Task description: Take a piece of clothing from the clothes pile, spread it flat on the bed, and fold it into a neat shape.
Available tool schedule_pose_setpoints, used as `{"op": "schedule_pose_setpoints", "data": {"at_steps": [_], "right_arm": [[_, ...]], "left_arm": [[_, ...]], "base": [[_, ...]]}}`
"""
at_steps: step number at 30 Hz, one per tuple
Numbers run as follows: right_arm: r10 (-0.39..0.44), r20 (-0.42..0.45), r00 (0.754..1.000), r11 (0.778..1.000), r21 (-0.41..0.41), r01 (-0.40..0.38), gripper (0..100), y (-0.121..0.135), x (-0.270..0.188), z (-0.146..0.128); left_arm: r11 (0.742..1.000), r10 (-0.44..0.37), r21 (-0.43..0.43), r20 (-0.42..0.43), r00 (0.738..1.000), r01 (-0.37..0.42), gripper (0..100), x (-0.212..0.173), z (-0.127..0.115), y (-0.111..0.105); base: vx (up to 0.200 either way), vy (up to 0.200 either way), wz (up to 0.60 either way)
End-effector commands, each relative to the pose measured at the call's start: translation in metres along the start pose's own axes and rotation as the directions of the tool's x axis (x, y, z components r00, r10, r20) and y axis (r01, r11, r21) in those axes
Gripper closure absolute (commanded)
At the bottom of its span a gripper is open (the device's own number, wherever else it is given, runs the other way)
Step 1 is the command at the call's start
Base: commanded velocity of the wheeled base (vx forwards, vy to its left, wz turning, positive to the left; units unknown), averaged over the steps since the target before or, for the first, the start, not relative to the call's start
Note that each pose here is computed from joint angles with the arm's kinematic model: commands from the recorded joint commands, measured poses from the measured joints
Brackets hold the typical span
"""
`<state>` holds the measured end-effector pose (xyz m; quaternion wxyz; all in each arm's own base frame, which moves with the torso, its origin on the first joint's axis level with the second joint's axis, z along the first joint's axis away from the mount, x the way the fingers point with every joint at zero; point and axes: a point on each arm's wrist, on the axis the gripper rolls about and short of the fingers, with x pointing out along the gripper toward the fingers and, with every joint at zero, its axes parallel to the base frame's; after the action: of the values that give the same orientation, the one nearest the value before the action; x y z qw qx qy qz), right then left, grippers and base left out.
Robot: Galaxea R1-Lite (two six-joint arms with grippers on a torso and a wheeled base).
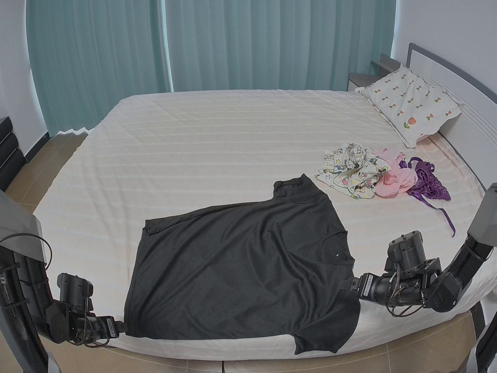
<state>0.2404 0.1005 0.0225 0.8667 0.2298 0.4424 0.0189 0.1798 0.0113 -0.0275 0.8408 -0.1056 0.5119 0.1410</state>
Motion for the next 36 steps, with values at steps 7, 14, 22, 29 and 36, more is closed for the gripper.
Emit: {"op": "schedule_pose_setpoints", "data": {"at_steps": [7, 14, 22, 29, 36], "right_arm": [[0.077, 0.011, 0.997, 0.992, 0.095, -0.078, 0, 0.002, -0.014, 0.008], [0.082, -0.033, 0.996, 0.99, 0.118, -0.078, 0, -0.007, -0.015, 0.004], [0.09, -0.033, 0.995, 0.989, 0.122, -0.086, 0, -0.01, -0.016, 0.003], [0.11, -0.01, 0.994, 0.987, 0.118, -0.108, 0, -0.012, -0.015, 0.0], [0.106, -0.015, 0.994, 0.987, 0.119, -0.104, 0, -0.013, -0.013, -0.001]], "left_arm": [[0.978, -0.124, -0.138, 0.231, 0.965, 0.158, 0, 0.002, 0.051, -0.01], [0.939, -0.162, -0.244, 0.307, 0.938, 0.242, 0, 0.004, 0.071, -0.022], [0.934, -0.167, -0.259, 0.297, 0.94, 0.248, 0, 0.005, 0.07, -0.022], [0.938, -0.165, -0.251, 0.281, 0.945, 0.238, 0, 0.007, 0.066, -0.023], [0.938, -0.177, -0.241, 0.279, 0.944, 0.248, 0, 0.006, 0.064, -0.027]], "base": [[0.0, 0.0, 0.0], [0.0, 0.0, 0.0], [0.2, 0.0, 0.0], [0.114, 0.0, 0.0], [0.0, 0.0, 0.0]]}}
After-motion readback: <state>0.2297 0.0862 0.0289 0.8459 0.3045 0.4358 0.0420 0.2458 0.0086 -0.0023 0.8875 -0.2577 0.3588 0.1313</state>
